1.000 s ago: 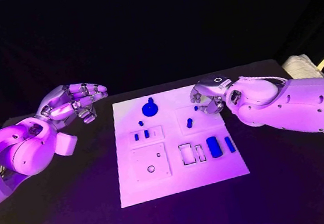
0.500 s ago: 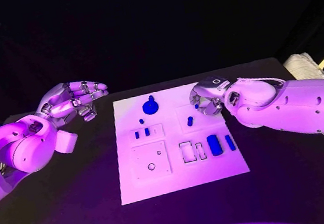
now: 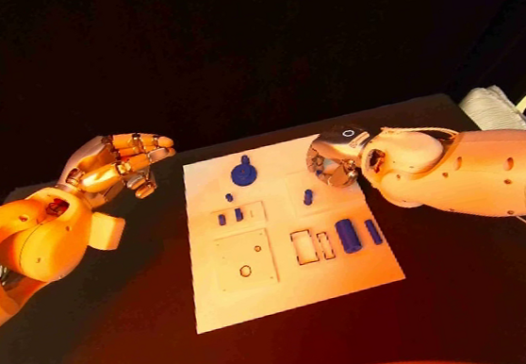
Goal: Assemble the parts on the task board
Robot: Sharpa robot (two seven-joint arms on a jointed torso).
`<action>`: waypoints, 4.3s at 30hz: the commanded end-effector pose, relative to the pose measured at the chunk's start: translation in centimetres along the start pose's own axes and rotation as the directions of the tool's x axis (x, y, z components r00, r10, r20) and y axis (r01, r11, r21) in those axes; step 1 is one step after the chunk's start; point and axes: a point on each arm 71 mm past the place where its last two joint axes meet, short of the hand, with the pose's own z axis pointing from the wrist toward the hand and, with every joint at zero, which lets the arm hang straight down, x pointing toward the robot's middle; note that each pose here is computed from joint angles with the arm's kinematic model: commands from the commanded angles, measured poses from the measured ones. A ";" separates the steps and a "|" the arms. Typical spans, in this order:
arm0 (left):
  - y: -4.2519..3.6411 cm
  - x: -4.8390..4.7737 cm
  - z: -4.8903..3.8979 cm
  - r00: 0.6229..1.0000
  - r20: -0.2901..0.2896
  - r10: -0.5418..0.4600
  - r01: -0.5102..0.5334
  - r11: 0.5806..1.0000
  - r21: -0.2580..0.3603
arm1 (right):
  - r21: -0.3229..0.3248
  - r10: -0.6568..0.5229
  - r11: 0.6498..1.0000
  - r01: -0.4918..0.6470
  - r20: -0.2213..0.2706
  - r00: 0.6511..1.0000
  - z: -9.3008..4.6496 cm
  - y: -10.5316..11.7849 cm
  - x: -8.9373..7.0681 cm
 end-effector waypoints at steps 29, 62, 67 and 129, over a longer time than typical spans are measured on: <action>-0.08 -0.07 0.01 1.000 -0.003 -0.008 0.008 1.000 0.000 | 0.026 0.009 1.000 -0.011 0.059 0.998 -0.8 0.1 0.4; 0.10 0.35 0.89 1.000 -0.007 -0.020 0.020 1.000 0.000 | -0.241 0.279 0.942 -0.234 0.174 0.944 -3.0 8.1 -3.3; 0.08 0.94 1.29 0.999 -0.020 -0.026 0.026 1.000 0.002 | -0.292 0.287 0.926 -0.237 0.140 0.948 -2.6 10.8 -2.5; 0.13 1.62 1.88 0.999 -0.035 -0.035 0.035 0.999 -0.001 | -0.323 0.184 0.930 -0.176 -0.005 0.983 -2.3 15.3 2.9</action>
